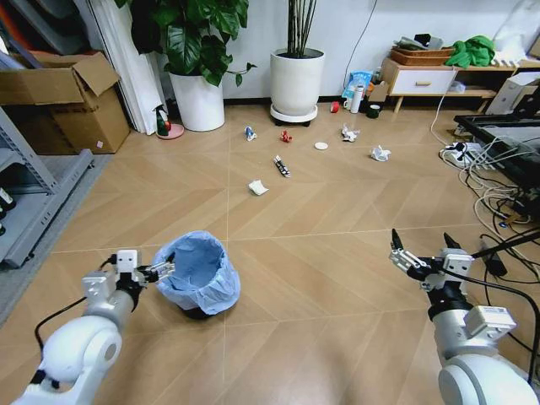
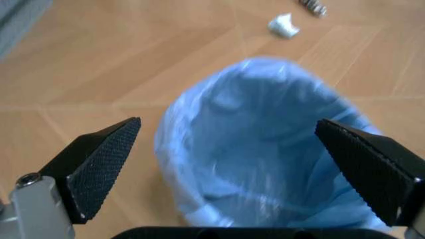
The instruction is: Pick up the trash bin and place the garbage on the floor into it.
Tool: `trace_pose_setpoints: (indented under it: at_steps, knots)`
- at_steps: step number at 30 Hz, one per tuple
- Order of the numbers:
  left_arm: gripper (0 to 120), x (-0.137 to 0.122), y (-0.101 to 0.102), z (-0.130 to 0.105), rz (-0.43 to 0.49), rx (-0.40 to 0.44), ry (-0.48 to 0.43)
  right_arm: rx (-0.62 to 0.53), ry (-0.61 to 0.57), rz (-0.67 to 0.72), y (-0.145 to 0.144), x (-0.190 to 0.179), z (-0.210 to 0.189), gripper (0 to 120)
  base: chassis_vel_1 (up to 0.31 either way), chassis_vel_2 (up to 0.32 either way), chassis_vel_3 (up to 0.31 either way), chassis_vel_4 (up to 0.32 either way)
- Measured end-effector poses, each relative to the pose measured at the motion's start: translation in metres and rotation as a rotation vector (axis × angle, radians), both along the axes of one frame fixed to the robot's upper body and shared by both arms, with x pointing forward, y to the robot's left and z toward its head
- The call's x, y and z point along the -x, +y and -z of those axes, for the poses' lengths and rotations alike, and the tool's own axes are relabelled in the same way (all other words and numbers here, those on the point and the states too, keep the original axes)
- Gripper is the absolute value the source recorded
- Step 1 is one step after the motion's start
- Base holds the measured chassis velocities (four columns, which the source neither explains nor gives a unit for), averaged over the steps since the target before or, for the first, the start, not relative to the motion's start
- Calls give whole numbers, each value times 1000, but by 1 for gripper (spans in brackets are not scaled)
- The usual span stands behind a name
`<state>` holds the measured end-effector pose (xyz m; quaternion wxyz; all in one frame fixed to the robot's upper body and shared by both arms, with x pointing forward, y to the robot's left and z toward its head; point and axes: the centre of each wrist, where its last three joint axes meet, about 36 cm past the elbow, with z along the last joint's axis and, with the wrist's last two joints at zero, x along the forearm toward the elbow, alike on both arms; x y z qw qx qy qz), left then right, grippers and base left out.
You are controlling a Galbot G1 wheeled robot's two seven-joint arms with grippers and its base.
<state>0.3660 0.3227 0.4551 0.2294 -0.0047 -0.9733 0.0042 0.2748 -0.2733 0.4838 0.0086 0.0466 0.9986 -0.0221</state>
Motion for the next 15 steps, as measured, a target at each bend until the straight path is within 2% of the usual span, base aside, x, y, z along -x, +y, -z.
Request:
trace_pose_setpoints:
  at_steps: [2, 9, 15]
  knots:
    - [100, -6, 2, 3, -2, 6, 9, 0, 5, -1, 0, 0, 1, 100, 0, 0, 0, 0]
    - [100, -61, 14, 13, -16, 58, 56, 0, 18, 8, -2, 0, 6, 100, 0, 0, 0, 0]
    - [100, -87, 22, 29, -25, 63, 118, -2, 24, 11, -3, -2, 10, 100, 0, 0, 0, 0]
